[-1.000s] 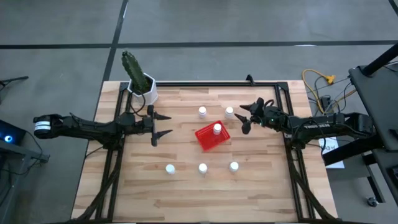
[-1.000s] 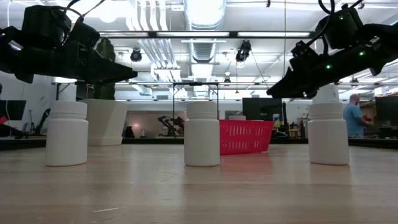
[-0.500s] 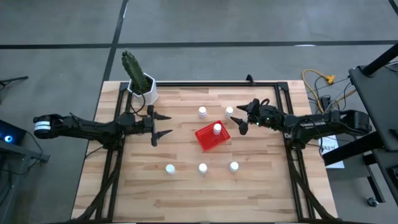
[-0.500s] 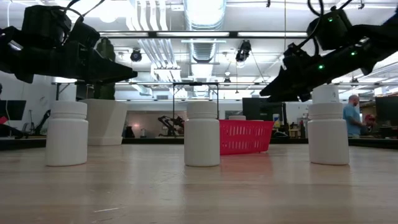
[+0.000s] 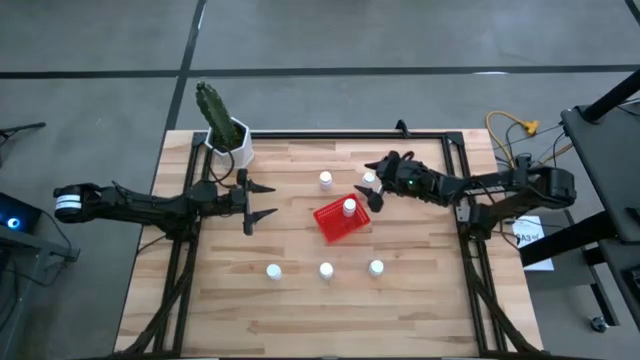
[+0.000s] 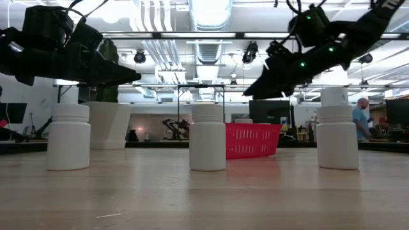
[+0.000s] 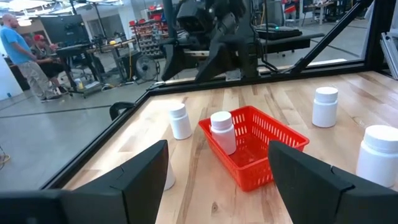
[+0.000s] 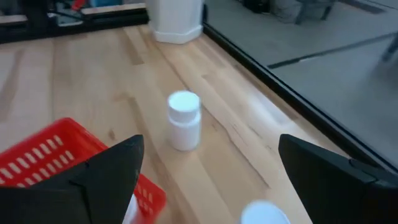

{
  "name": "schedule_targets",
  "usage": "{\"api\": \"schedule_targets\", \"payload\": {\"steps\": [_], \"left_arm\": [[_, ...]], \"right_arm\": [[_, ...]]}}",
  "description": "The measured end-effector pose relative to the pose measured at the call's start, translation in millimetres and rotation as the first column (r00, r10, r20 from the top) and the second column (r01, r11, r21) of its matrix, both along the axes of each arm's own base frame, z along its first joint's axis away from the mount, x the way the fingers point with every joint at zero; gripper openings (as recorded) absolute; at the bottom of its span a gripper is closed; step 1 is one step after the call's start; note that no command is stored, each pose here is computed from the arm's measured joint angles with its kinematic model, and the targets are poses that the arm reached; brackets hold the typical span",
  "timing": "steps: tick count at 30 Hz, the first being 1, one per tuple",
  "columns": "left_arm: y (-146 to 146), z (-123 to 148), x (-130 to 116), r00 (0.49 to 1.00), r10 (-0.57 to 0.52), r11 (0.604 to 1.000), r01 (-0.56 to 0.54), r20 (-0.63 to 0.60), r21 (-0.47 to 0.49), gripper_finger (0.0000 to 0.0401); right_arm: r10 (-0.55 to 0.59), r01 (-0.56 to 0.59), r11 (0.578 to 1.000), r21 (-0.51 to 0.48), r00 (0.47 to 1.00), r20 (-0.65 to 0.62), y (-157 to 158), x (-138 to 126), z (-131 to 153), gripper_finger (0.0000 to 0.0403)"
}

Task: Pick and place pill bottles into a basket
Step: Put the white pill bottle into the red bin

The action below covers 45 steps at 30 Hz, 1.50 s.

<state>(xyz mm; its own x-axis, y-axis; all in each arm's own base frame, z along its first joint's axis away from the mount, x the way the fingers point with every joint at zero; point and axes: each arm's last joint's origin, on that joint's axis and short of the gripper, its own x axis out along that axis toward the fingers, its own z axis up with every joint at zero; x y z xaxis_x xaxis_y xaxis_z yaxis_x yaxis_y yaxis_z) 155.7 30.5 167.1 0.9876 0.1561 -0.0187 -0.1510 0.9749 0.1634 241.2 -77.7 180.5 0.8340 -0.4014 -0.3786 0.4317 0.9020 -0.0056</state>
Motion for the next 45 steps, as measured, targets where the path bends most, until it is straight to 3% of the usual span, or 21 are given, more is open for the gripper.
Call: {"api": "schedule_targets", "payload": {"steps": [9,21,45], "left_arm": [[0.0,-0.6,-0.2,1.0,0.0,1.0,0.0,-0.003,-0.001,0.0258],[-0.1,-3.6,-0.6,1.0,0.0,1.0,0.0,-0.028,-0.006,0.0258],[-0.1,-3.9,-0.8,1.0,0.0,1.0,0.0,-0.029,-0.006,0.0258]], "right_arm": [[0.033,-0.034,0.999,-0.005,0.997,-0.069,-6.2,22.8,13.0,0.0364],[0.07,-0.064,0.997,0.04,0.983,-0.168,-7.5,29.9,36.3,0.0364],[0.119,-0.105,0.988,0.111,0.984,-0.134,-6.1,32.4,40.1,0.0364]]}}
